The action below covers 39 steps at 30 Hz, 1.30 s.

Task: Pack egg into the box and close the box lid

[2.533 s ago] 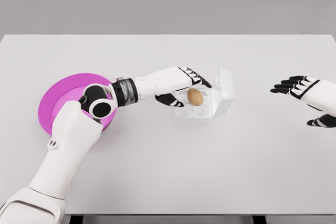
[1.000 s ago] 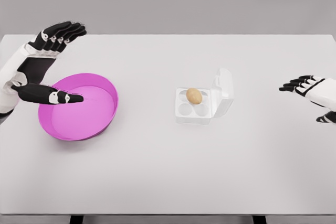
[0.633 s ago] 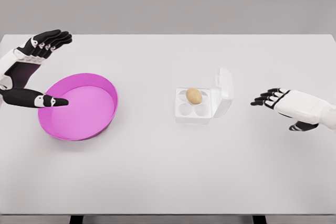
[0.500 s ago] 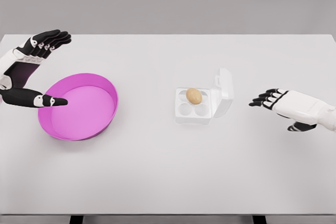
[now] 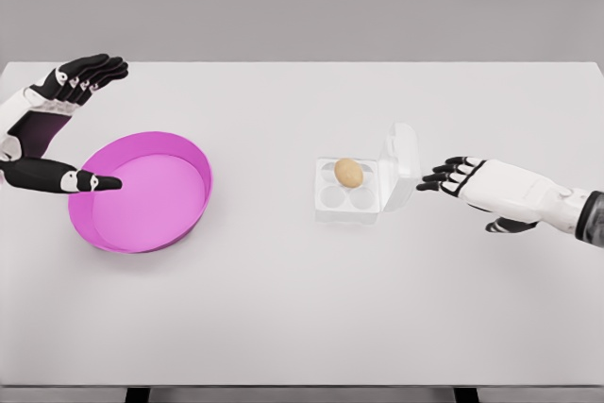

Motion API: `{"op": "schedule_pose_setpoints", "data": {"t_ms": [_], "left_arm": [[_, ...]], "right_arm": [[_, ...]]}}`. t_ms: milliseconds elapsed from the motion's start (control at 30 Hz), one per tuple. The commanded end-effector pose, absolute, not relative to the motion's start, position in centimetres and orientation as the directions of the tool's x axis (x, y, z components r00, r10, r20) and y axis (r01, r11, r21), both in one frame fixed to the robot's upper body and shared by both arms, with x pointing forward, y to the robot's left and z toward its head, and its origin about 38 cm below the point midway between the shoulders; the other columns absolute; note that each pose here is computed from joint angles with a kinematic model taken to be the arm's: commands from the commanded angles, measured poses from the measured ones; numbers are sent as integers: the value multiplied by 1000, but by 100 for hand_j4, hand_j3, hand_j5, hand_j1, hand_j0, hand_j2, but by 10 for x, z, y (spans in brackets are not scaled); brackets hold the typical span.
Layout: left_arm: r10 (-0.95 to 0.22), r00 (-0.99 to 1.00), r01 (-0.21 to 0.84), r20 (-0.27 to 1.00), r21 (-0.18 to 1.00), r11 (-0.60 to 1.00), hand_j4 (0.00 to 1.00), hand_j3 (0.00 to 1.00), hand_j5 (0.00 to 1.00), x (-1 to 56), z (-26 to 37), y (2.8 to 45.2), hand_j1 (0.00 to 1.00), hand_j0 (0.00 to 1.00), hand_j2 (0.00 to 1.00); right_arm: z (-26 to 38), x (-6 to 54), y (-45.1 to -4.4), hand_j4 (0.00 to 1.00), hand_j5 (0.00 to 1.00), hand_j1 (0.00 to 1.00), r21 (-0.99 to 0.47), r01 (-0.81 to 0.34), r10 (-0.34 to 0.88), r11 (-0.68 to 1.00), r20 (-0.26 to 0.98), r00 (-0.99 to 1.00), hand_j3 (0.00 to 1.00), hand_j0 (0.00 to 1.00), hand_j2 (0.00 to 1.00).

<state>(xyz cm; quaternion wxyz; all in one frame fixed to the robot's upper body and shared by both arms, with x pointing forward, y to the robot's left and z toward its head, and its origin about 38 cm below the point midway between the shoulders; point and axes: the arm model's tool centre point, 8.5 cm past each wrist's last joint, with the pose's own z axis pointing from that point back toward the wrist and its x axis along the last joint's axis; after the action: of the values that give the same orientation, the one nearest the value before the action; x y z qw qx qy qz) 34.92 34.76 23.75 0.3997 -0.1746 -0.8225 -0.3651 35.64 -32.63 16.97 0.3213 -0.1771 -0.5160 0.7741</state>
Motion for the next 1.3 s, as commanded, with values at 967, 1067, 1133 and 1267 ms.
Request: {"op": "schedule_pose_setpoints", "data": {"t_ms": [967,1067,1133,1267], "left_arm": [[-4,-614,579,790,453,679,100,100,100,350,236,350,100,100,100],[-6,-613,578,790,453,679,100,100,100,350,236,350,100,100,100],[-7,-613,575,790,452,682,100,100,100,351,236,351,100,100,100],[-17,-613,563,790,452,692,100,100,100,353,237,357,100,100,100]], "right_arm": [[228,372,-317,100,100,100,-982,-171,667,-77,77,-741,100,100,100],[223,369,-317,100,100,100,-980,-185,667,-78,86,-740,100,100,100],[223,369,-318,100,100,100,-979,-186,669,-82,84,-738,100,100,100],[223,369,-320,100,100,100,-979,-187,670,-86,82,-738,100,100,100]]}}
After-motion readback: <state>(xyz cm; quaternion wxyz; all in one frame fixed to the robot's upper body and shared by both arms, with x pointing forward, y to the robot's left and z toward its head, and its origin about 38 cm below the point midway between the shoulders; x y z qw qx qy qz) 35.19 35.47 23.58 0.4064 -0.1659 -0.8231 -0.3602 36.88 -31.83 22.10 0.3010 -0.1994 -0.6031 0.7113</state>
